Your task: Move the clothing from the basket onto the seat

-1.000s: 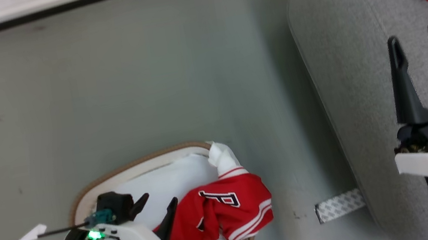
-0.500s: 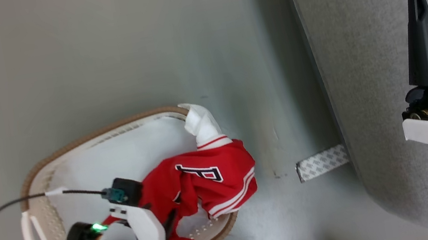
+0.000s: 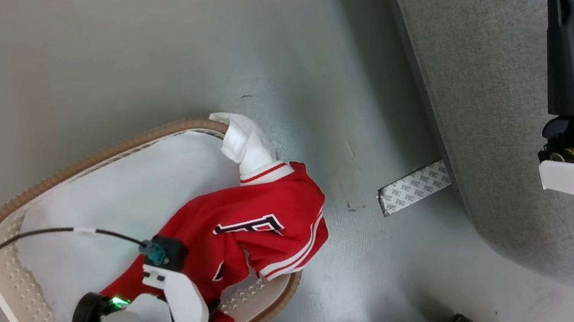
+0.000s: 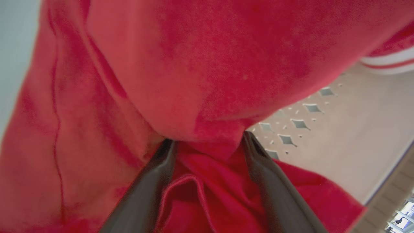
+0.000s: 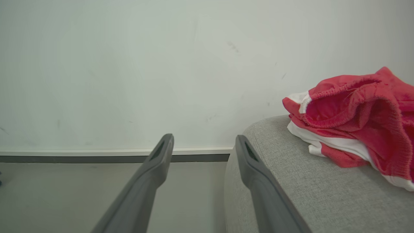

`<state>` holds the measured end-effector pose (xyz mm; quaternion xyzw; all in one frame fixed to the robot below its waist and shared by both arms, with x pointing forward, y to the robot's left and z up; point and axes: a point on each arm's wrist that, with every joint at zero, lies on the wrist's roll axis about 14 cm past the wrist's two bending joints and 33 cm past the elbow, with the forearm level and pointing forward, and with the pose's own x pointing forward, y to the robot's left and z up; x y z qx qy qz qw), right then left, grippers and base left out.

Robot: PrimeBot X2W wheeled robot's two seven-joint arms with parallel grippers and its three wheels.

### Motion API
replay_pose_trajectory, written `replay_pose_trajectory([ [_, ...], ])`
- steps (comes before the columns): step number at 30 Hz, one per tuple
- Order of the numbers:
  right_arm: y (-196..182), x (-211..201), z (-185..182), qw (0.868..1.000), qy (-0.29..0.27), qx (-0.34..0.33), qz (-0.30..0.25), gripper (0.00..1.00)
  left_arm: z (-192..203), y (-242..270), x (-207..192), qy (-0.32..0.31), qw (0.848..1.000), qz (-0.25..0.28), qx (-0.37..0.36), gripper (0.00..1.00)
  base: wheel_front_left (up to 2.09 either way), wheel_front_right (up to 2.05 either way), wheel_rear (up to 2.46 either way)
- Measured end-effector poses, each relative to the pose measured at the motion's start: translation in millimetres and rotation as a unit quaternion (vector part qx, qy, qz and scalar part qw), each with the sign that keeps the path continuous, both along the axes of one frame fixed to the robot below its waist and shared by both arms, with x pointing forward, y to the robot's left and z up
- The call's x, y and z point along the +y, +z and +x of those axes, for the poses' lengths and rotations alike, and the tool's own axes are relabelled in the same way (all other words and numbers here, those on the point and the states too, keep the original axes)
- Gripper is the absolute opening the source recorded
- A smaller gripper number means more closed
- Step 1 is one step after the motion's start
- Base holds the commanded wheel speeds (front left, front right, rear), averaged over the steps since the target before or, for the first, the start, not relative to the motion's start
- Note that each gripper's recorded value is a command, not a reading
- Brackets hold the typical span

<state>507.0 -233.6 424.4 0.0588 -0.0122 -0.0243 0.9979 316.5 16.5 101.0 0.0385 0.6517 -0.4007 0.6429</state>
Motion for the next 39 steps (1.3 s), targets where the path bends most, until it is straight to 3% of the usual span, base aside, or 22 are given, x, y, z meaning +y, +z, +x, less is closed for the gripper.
replay_pose_trajectory([
  [6, -5.0, 2.7, 2.5, 1.0, 0.004, 0.003, -0.001, 1.0, -7.5, -4.9, 4.3, -0.024, 0.999, 0.016, 0.024, 1.0, 0.0, 0.0, 0.0],
  [7, -4.7, 2.9, 2.6, 1.0, 0.005, 0.003, -0.003, 1.0, -8.2, -4.4, 4.2, -0.021, 0.999, 0.016, 0.028, 0.96, 0.0, 0.0, 0.0],
  [8, -3.9, 3.2, 2.9, 1.0, 0.006, 0.002, -0.005, 1.0, -10.9, -3.4, 4.0, -0.018, 0.999, 0.019, 0.039, 0.65, 0.0, 0.0, 0.0],
  [9, -2.8, 3.5, 3.2, 1.0, 0.006, 0.001, -0.005, 1.0, -13.4, -1.9, 2.9, -0.021, 0.999, 0.019, 0.045, 0.42, 0.0, 0.0, 0.0],
  [10, -1.7, 3.6, 3.5, 1.0, 0.007, -0.001, -0.008, 1.0, -13.3, -0.6, 1.4, -0.025, 0.999, 0.015, 0.042, 0.02, 0.0, 0.0, 0.0],
  [19, 17.0, 3.2, 2.8, 1.0, 0.005, -0.021, -0.005, 1.0, 4.1, 17.1, -7.4, -0.005, 1.0, -0.012, 0.003, 0.0, 0.0, 0.0, 0.0],
  [29, 71.1, 7.7, -7.5, 0.997, 0.009, -0.071, -0.015, 1.0, 22.1, 74.4, -20.7, 0.06, 0.995, -0.058, -0.064, 0.0, 0.0, 0.0, 0.0],
  [39, 118.7, 16.0, -51.5, 0.994, 0.01, -0.104, 0.002, 1.0, 27.7, 163.7, -30.2, 0.119, 0.965, -0.133, -0.192, 0.0, 0.0, 0.0, 0.0],
])
